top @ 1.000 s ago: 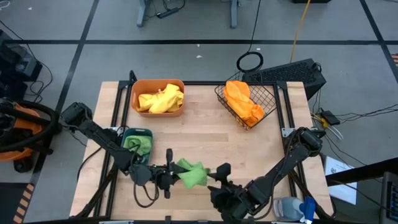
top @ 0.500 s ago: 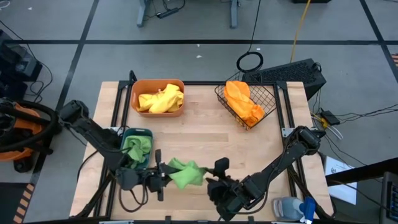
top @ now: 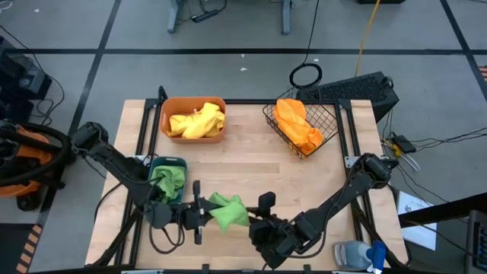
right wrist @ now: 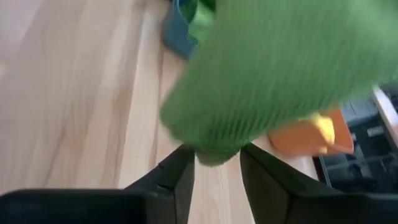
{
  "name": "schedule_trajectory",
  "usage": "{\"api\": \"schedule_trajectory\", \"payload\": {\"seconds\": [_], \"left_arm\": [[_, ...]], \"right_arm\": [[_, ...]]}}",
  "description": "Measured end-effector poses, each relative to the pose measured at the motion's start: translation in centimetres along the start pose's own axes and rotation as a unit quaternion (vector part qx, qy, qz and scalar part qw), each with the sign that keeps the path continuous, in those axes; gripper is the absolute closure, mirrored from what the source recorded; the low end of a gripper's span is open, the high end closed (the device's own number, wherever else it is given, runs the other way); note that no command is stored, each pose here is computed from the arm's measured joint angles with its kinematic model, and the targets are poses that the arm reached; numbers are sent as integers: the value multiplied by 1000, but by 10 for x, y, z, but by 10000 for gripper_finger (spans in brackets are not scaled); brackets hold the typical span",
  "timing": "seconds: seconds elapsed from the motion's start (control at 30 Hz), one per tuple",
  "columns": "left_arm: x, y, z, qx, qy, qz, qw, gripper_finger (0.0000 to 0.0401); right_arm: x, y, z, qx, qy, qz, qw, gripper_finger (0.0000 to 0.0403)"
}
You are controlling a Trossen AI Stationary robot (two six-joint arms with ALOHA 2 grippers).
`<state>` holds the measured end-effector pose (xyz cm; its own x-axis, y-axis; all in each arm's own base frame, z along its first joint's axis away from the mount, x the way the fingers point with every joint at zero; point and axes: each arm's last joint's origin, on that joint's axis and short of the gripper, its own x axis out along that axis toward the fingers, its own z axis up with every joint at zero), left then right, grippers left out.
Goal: Sort microfiber towel by color & place in baskets
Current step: Put the green microfiber towel into the blue bin
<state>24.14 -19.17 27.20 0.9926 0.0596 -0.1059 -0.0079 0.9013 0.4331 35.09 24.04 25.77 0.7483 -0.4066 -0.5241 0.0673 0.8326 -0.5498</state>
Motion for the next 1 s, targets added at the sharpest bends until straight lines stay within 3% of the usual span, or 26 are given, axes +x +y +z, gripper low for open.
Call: {"api": "schedule_trajectory", "payload": {"seconds": [0.2,0.67,0.8,1.0], "left_arm": [[14,0,-10,-9,9,-18,1000,366],[43,3,-32,-71,28,-83,994,355],[46,2,-35,-71,29,-93,993,308],[44,0,-31,-79,13,-98,992,197]], "right_arm": [[-1,2,11,-13,-40,8,999,305],[0,2,13,-11,-46,11,999,307],[1,2,12,-9,-44,13,999,308],[2,1,13,-2,-47,6,999,308]]}}
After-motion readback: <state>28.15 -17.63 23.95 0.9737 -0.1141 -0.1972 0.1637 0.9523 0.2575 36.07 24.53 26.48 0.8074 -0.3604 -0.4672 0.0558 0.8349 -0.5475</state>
